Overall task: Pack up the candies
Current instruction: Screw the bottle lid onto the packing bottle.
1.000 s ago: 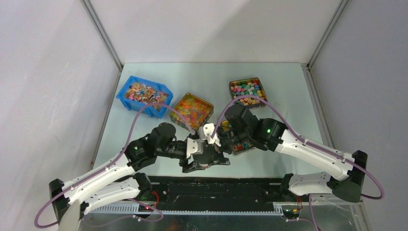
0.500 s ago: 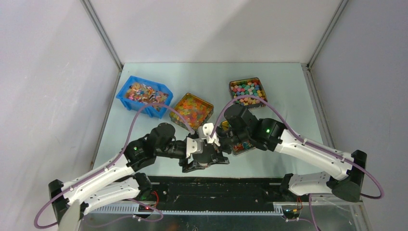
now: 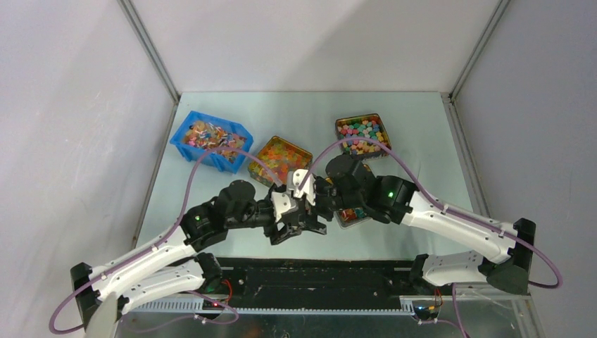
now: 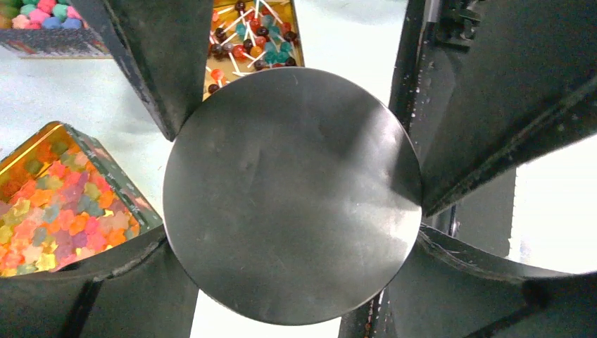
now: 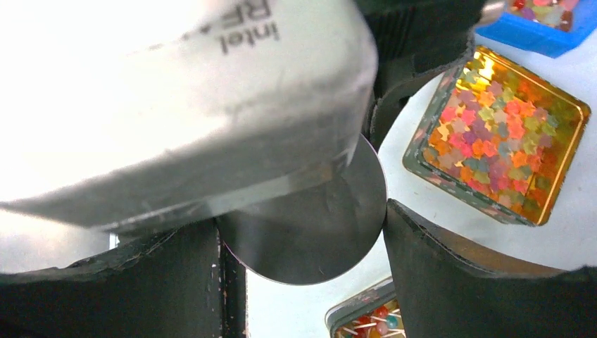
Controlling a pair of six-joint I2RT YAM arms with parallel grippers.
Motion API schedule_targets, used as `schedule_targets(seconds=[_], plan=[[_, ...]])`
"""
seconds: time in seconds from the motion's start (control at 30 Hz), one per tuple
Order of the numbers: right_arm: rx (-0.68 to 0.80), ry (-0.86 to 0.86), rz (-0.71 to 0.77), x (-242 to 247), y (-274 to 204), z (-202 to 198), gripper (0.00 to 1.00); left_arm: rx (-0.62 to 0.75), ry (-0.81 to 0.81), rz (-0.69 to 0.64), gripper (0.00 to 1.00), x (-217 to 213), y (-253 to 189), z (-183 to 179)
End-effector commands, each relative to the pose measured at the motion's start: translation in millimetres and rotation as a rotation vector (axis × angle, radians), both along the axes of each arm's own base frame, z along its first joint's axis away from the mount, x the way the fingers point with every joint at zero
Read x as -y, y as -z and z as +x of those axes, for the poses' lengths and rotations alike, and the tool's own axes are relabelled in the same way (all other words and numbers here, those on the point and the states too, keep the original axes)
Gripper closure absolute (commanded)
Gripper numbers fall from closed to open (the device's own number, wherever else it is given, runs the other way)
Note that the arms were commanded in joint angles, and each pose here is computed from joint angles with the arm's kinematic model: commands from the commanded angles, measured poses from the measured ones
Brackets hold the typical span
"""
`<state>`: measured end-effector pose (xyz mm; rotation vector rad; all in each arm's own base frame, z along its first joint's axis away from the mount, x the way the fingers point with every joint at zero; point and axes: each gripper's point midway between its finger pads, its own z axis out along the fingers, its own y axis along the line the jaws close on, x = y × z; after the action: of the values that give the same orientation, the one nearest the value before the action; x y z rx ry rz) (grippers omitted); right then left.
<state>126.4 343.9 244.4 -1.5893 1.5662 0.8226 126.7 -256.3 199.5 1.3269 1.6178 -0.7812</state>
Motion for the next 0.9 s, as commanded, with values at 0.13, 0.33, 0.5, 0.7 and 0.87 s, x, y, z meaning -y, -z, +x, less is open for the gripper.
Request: schedule_targets(seconds=[0.13,0.33,0.5,0.7,0.87], plan=[[-0.011,0.147,0.004,-13.4,1.6,7.9,0.17,0.124,-0.094,-0.207,0.58,14.0,-69.4,25.1],[0.035,0.101,-0.007,-7.9,0.0,6.9,0.04,0.139,-0.007,-0.149,0.57,11.8,-55.2,13.0],[0.043,0.036,0.009,1.6,-7.9,2.2,0.00,0.148,0.053,-0.097,0.57,7.7,-43.4,4.4],[0.064,-0.018,0.014,21.0,-18.0,-4.8,0.00,0.146,0.119,-0.047,0.57,2.3,-30.2,-6.6],[0.088,-0.069,-0.007,38.4,-18.1,-9.1,0.00,0.152,0.178,-0.011,0.57,-1.6,-22.5,-15.1]])
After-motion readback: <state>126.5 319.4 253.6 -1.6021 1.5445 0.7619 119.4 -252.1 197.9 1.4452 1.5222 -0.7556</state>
